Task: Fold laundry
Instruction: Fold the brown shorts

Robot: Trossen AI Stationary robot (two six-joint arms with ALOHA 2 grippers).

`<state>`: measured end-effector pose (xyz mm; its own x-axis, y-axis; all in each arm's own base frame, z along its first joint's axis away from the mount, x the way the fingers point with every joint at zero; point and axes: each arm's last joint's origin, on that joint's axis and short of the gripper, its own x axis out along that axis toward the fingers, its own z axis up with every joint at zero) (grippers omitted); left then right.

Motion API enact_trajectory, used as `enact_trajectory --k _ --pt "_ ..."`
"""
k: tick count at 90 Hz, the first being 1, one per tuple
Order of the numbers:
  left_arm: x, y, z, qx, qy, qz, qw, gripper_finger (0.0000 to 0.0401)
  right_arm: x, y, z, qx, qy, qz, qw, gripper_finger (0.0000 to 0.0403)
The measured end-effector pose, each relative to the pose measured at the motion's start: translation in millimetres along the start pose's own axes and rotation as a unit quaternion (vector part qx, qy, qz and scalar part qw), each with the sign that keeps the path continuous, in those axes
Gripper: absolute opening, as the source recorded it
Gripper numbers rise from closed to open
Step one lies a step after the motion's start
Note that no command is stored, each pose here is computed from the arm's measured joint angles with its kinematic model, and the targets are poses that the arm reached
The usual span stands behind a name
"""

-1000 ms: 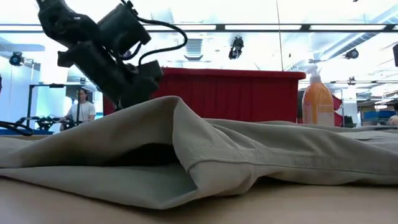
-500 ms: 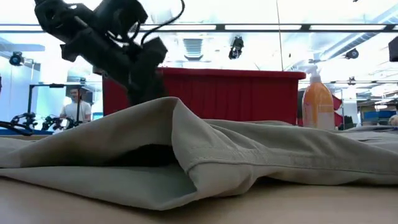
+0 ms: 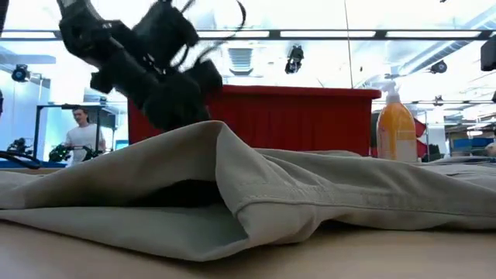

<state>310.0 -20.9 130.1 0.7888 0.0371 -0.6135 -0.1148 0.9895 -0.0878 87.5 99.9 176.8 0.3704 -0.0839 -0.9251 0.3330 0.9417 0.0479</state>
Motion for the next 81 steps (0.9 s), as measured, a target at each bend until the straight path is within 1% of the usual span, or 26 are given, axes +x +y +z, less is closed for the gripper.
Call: enact_trajectory --k 10,19,32,44,50,56,72,81 --pt "6.2 1.1 -7.8 -0.011 0.02 0.006 1.0 0.0 1.7 -0.8 -1.4 -0.008 0.009 0.0 1.0 0.0158" --pt "6.4 0.4 -5.3 -0.016 0.007 0.008 1.0 0.0 2.5 -1.3 -1.9 -0.009 0.009 -0.001 1.0 0.0143" --pt "6.2 1.7 3.8 -0.003 -0.014 0.04 0.999 0.0 6.0 -3.5 -4.0 -0.012 0.012 -0.007 1.0 0.0118" --pt "6.4 7.5 6.0 -0.007 -0.021 0.078 0.997 0.0 7.9 -4.9 -5.3 -0.01 0.013 -0.011 1.0 0.0097" --pt "8.5 12.3 4.2 -0.004 -0.014 0.088 0.996 0.0 8.2 -5.0 -5.4 -0.01 0.013 -0.011 1.0 0.0087" --pt "11.6 17.9 -1.5 -0.004 0.007 0.098 0.995 0.0 8.4 -5.1 -5.5 -0.01 0.013 -0.011 1.0 0.0077" --pt "17.2 29.3 -8.8 -0.049 0.029 0.116 0.992 0.0 8.4 -5.1 -5.5 -0.011 0.013 -0.011 1.0 0.0054" --pt "17.4 29.6 -10.1 -0.054 0.034 0.118 0.991 0.0 8.4 -5.1 -5.5 -0.011 0.013 -0.011 1.0 0.0043"
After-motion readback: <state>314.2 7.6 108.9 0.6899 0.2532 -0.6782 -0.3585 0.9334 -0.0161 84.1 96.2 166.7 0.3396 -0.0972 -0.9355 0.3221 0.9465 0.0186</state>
